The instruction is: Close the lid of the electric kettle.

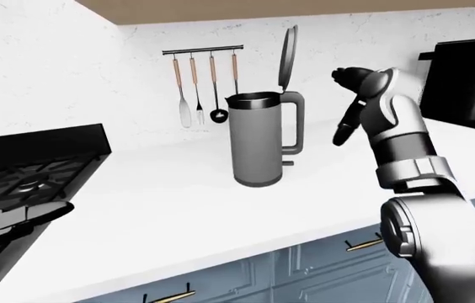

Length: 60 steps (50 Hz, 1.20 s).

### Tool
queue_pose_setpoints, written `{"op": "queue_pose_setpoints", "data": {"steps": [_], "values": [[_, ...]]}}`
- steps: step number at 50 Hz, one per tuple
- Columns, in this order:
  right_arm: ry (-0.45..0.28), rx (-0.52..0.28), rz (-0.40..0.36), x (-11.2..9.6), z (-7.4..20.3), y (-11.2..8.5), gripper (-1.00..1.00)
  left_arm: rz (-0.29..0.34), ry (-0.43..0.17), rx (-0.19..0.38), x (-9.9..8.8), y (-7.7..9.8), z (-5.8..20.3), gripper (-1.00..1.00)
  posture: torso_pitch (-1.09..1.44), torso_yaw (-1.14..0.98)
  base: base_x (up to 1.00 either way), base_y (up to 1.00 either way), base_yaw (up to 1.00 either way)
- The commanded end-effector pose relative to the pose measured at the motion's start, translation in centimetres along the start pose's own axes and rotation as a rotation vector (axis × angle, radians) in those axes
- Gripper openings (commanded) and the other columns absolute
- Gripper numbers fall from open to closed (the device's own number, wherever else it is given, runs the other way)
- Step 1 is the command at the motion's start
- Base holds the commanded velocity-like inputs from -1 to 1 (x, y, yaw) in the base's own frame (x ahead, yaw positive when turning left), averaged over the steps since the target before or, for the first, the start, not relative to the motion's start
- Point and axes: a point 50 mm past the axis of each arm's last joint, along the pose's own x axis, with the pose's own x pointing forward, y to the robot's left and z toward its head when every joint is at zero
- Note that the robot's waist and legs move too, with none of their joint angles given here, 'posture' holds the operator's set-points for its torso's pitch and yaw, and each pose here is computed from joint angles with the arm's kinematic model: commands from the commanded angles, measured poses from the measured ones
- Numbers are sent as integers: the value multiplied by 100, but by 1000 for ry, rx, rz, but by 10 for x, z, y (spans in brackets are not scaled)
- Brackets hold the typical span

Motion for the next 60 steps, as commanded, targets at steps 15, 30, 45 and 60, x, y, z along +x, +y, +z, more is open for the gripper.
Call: {"op": "queue_pose_setpoints", "data": {"steps": [15, 30, 45, 60], "values": [[-24, -29, -86, 3, 24, -15, 100, -29, -58, 10, 1, -7, 10, 100, -65, 0, 0, 0, 0], [-25, -67, -96, -5, 47, -25, 100, -36, -55, 10, 2, -9, 8, 100, -65, 0, 0, 0, 0], [-59, -101, -83, -7, 67, -16, 100, -37, -55, 5, 2, -9, 9, 100, -65, 0, 0, 0, 0], [-97, -159, -78, -15, 89, -14, 100, -39, -55, -1, 3, -10, 7, 100, -65, 0, 0, 0, 0]]}}
